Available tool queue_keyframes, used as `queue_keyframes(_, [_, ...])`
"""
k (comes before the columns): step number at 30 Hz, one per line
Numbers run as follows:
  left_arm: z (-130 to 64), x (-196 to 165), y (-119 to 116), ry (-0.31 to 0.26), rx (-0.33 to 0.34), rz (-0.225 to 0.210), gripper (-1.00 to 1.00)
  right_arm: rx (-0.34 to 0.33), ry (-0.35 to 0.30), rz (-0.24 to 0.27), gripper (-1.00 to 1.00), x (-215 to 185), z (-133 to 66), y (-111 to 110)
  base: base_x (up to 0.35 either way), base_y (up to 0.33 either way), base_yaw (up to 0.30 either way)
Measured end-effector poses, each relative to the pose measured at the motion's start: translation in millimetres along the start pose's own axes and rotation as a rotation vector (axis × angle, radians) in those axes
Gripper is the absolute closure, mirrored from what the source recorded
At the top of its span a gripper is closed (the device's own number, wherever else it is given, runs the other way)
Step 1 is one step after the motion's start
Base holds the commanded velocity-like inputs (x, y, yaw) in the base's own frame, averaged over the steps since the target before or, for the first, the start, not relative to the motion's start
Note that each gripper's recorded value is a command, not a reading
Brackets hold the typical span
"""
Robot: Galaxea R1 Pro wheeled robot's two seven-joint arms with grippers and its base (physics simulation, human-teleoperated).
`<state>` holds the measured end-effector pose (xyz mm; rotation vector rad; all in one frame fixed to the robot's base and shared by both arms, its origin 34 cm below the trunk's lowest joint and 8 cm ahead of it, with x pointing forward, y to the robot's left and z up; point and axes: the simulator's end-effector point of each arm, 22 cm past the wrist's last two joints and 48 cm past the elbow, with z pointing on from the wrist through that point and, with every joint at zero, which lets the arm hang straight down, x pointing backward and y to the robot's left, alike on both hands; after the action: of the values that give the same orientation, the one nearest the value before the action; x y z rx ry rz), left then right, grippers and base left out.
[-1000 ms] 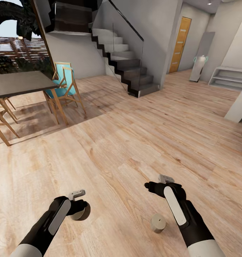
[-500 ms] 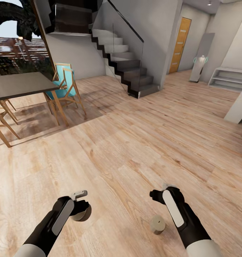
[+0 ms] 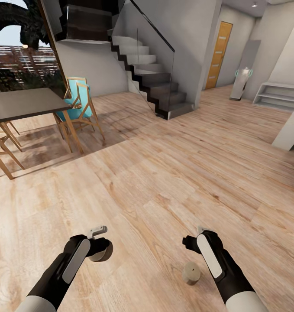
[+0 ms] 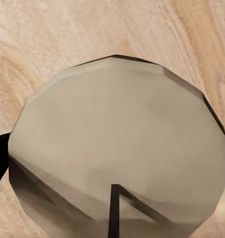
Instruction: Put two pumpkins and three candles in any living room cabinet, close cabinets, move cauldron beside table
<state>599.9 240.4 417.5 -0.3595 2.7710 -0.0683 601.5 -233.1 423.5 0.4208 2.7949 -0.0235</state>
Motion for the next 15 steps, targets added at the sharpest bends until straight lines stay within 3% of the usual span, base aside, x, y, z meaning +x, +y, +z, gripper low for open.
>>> queue_keyframes(8, [-0.1,-0.1,0.1,0.0,0.0,0.0,1.0,-0.003,-0.001,0.002,-1.0,-0.1,-0.1,1.1,0.0,0.065,-0.014])
queue_keyframes(15, [-0.1,-0.1,-0.4,0.0,0.001,-0.001,1.0,-0.041,0.021,0.037,-1.0,4.0,0.2,7.0,0.0,0.013,-0.249])
